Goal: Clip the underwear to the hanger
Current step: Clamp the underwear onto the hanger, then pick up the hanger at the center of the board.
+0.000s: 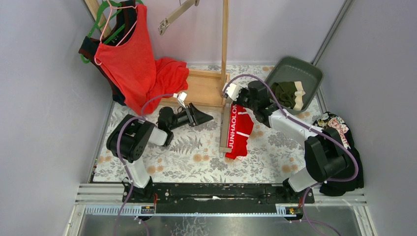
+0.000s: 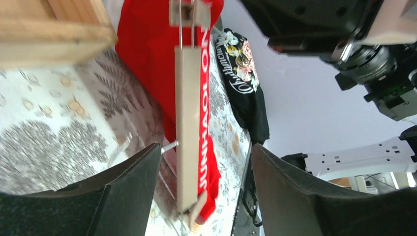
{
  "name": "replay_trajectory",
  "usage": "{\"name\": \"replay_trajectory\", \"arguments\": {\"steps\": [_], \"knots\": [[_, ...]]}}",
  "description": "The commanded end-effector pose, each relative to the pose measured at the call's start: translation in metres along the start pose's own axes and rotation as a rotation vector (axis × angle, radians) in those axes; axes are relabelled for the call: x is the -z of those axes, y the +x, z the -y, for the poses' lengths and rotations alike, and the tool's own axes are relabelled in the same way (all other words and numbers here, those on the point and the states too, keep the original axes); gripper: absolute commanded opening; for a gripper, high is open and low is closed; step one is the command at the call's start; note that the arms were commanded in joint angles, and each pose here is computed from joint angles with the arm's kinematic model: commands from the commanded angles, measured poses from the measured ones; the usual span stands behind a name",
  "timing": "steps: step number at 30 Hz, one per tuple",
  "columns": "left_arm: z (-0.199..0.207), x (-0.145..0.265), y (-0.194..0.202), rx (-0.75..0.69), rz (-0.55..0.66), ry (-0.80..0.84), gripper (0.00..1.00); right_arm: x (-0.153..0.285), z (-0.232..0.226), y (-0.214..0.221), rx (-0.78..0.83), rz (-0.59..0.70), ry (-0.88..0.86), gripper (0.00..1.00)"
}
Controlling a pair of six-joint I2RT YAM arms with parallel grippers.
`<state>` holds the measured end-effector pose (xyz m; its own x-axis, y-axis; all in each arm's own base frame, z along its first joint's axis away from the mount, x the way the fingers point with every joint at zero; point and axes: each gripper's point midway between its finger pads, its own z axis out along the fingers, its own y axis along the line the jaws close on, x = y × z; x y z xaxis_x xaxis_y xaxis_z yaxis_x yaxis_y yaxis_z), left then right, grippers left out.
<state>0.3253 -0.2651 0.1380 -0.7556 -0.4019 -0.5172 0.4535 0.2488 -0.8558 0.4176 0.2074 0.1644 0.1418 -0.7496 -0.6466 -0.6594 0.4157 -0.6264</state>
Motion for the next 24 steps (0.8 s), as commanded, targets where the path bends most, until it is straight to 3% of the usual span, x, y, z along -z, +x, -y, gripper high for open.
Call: {"name": "replay_trajectory", "arguments": {"steps": [1, 8, 24], "knots": [[0.024, -0.004, 0.013, -0.012, 0.069, 0.068, 0.66, 0.015, 0.041, -0.024, -0.018, 0.083, 0.153, 0.0], [0.024, -0.004, 0.049, 0.052, 0.099, 0.067, 0.66, 0.018, 0.041, -0.027, -0.025, 0.102, 0.162, 0.0], [-0.004, -0.03, 0.081, -0.048, 0.068, 0.007, 0.69, 0.029, 0.044, -0.037, -0.036, 0.149, 0.175, 0.0]]}}
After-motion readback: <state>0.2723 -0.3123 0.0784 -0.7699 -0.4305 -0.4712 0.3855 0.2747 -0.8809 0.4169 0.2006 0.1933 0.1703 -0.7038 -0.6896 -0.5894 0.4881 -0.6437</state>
